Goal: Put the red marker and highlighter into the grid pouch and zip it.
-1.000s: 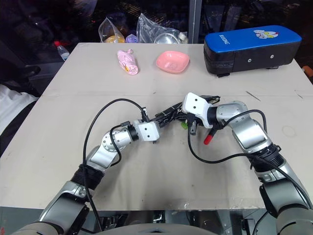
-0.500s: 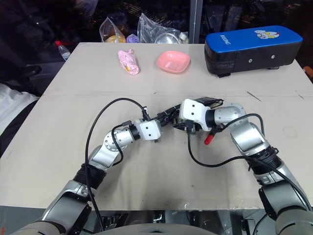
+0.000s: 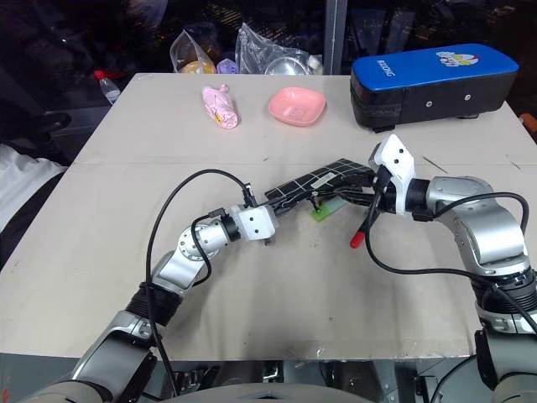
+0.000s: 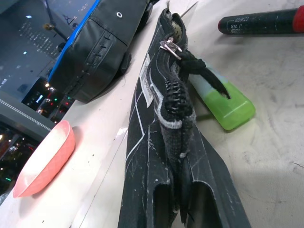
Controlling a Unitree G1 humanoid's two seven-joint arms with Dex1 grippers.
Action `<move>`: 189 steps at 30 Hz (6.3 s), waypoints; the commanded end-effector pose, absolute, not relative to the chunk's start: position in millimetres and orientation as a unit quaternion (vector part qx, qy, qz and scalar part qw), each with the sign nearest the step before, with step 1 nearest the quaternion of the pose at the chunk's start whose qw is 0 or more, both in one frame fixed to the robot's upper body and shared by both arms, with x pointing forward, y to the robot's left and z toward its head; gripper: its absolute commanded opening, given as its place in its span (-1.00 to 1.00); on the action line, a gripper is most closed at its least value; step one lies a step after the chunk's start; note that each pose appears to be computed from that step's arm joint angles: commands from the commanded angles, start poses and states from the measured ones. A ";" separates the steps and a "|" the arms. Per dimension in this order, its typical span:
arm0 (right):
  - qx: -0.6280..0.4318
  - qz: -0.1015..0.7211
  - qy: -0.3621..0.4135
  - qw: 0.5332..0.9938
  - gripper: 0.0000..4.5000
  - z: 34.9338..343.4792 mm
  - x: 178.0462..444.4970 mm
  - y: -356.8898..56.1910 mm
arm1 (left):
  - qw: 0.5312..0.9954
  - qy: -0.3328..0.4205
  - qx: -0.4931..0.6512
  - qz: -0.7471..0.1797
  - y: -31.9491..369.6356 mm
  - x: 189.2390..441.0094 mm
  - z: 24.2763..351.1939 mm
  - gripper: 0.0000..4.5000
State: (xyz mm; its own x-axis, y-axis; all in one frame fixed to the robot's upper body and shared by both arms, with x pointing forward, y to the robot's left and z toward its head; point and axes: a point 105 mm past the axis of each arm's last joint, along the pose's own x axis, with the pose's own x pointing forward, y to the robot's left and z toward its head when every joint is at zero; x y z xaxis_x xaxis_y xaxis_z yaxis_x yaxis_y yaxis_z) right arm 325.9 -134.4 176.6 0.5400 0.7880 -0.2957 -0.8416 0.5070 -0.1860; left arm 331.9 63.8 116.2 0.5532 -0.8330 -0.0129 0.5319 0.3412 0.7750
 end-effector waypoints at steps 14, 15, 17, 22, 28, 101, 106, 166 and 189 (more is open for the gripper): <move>-0.191 0.425 0.071 0.882 -0.98 166.3 362.9 -124.3 | 0.787 -0.233 0.380 -0.428 54.7 328.8 134.9 -1.00; -0.193 0.430 0.072 0.879 -0.98 167.2 360.9 -125.3 | 0.787 -0.232 0.380 -0.426 55.7 329.2 135.1 -1.00; -0.195 0.432 0.075 0.877 -0.98 169.3 358.7 -130.0 | 0.789 -0.231 0.381 -0.424 57.1 329.7 135.1 -1.00; -0.207 0.457 0.099 0.860 -0.98 172.8 342.0 -144.7 | 0.795 -0.226 0.378 -0.416 60.5 331.9 134.7 -1.00; -0.191 0.422 0.079 0.883 -0.98 189.0 349.1 -151.7 | 0.796 -0.226 0.376 -0.418 59.5 332.6 134.2 -1.00; -0.572 0.458 -0.180 0.656 0.99 168.6 375.1 -64.3 | 0.823 -0.222 0.366 -0.373 60.5 347.4 141.9 -1.00; -0.538 0.450 -0.192 0.687 0.99 182.6 372.2 -67.8 | 0.830 -0.221 0.362 -0.362 62.3 348.0 143.0 -1.00; -0.206 0.140 0.034 0.968 -0.88 163.6 331.8 -184.6 | 0.848 -0.199 0.356 -0.338 84.2 345.5 139.7 -1.00; -0.666 0.421 -0.148 0.598 -0.88 190.3 374.9 -120.2 | 0.824 -0.218 0.376 -0.364 77.2 337.1 145.4 -1.00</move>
